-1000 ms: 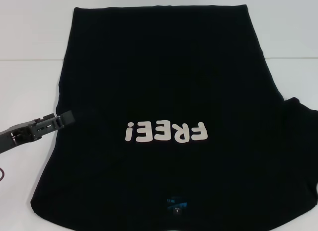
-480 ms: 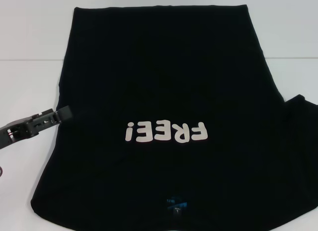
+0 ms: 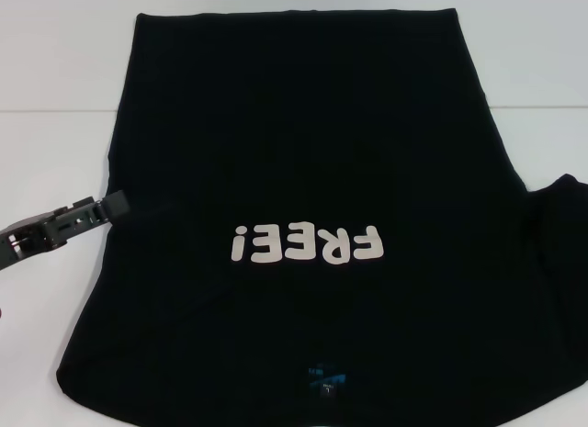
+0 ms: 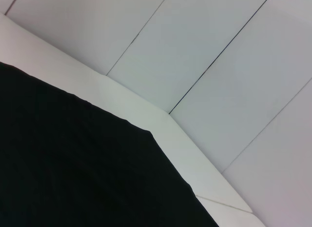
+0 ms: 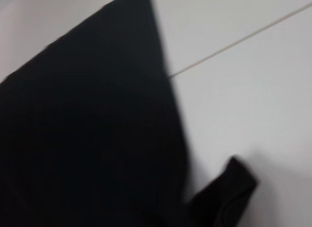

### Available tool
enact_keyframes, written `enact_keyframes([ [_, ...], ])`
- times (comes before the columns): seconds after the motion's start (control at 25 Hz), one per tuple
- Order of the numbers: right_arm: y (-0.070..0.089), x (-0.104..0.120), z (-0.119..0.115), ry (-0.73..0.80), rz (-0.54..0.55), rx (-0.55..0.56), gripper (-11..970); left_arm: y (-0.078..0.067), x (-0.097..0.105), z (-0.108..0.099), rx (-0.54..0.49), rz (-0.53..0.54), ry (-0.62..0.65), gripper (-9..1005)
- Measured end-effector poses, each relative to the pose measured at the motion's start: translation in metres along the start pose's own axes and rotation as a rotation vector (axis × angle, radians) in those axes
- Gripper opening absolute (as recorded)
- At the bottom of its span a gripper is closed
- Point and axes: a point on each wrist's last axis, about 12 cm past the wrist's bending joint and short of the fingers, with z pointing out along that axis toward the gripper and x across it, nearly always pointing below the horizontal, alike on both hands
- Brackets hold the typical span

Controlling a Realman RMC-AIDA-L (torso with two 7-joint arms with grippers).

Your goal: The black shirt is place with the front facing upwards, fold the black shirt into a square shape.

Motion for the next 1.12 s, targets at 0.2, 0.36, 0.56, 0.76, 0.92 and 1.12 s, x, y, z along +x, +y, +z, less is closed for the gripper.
enact_keyframes([
  [0.2,0.035,0.004,0.021,0.089,-0.085,-0.083,96,0.000,-0.002,0.002,0.003,0.002,-0.006,949],
  [0.36,0.062,0.003,0.037,0.136,-0.141,-0.118,103,-0.001,-0.003,0.002,0.008,0.002,-0.018,949],
  [0.56,0.084,0.007,0.060,0.191,-0.179,-0.135,112,0.000,-0.003,-0.001,0.001,-0.001,-0.036,949],
  [0.76,0.092,0.016,0.081,0.231,-0.210,-0.136,120,0.001,-0.002,-0.002,-0.006,-0.003,-0.045,949],
  [0.92,0.092,0.020,0.086,0.236,-0.233,-0.158,127,0.002,-0.003,-0.003,-0.010,-0.006,-0.054,950],
  [1.12,0.091,0.015,0.080,0.219,-0.235,-0.198,136,0.003,-0.005,-0.006,-0.015,-0.009,-0.066,950],
])
